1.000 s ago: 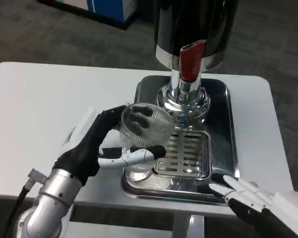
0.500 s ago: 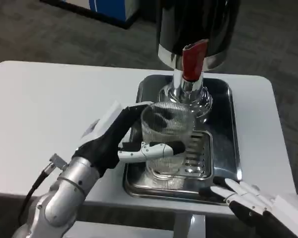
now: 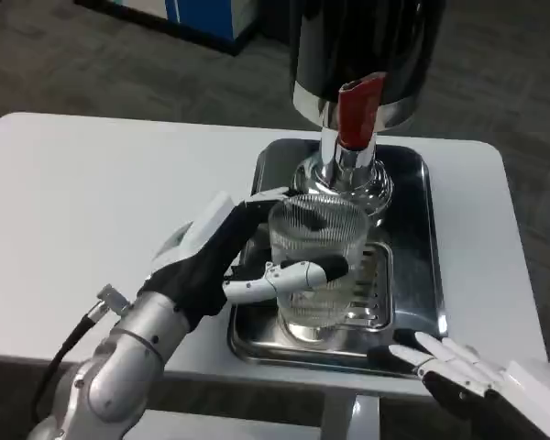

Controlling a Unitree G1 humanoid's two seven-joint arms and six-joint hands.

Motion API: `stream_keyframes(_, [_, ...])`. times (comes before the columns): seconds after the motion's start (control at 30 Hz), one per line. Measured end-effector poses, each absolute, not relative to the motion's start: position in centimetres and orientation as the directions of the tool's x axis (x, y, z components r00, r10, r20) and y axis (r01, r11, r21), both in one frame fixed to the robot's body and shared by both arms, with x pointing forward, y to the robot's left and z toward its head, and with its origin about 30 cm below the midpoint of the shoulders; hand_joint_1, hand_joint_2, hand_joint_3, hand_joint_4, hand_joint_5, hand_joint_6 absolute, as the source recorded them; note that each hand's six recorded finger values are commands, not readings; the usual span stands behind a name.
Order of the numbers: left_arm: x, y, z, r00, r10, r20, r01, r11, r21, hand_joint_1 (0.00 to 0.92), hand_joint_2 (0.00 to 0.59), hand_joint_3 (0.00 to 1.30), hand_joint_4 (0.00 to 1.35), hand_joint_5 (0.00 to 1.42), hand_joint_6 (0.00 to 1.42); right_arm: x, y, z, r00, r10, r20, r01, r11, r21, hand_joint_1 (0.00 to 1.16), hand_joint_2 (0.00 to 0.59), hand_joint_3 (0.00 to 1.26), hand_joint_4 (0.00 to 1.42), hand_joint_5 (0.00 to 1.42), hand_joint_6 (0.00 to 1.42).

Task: Grasp the cup under the faucet to collect the drink, then remove the cup.

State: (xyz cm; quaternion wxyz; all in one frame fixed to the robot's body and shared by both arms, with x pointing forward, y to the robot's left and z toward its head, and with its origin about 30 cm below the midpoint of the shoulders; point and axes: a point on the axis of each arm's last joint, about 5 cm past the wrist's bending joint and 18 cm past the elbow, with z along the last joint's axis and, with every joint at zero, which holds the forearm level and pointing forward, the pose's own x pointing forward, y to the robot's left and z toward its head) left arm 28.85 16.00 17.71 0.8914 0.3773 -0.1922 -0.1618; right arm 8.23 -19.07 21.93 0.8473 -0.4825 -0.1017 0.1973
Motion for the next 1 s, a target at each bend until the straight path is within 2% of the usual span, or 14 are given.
stream_keyframes(0.07, [28.8,16.0,17.7,0.873,-0.437,0.217,0.148,0.661,0.736,0.187,0.143,0.46,0.0,0.11,0.29,8.3,-19.1,21.9,0.903,0.43,-0.02,-0.238,0.46,-0.856,0.5,0.459,0.13,0.03,0.0,0.0])
stream_keyframes(0.17, [28.8,16.0,17.8,0.872,-0.441,0.211,0.154,0.658,0.737,0.183,0.144,0.21,0.0,0.01,0.14,8.3,-19.0,21.9,0.902,0.431,-0.019,-0.239,0.464,-0.853,0.5,0.459,0.13,0.03,0.0,0.0])
stream_keyframes(0.27, [28.8,16.1,17.8,0.871,-0.446,0.207,0.159,0.655,0.739,0.195,0.142,0.02,0.0,0.0,0.01,8.4,-19.0,21.9,0.902,0.432,-0.015,-0.238,0.466,-0.852,0.5,0.459,0.14,0.03,0.0,0.0])
stream_keyframes(0.7, [28.9,16.1,17.9,0.87,-0.45,0.202,0.159,0.643,0.749,0.234,0.124,0.0,0.0,0.0,0.0,8.5,-19.0,21.9,0.906,0.424,-0.013,-0.237,0.48,-0.845,0.5,0.459,0.14,0.04,0.0,0.0])
stream_keyframes(0.9, [28.5,16.1,17.8,0.868,-0.452,0.207,0.161,0.649,0.744,0.227,0.105,0.0,0.0,0.0,0.0,8.6,-19.0,21.9,0.908,0.418,-0.01,-0.233,0.487,-0.842,0.5,0.459,0.14,0.04,0.0,0.0])
stream_keyframes(1.0, [27.7,16.3,17.6,0.878,-0.441,0.188,0.17,0.653,0.738,0.19,0.084,0.0,0.0,0.0,0.0,8.6,-19.0,21.9,0.91,0.414,-0.011,-0.234,0.492,-0.839,0.5,0.459,0.14,0.04,0.0,0.0])
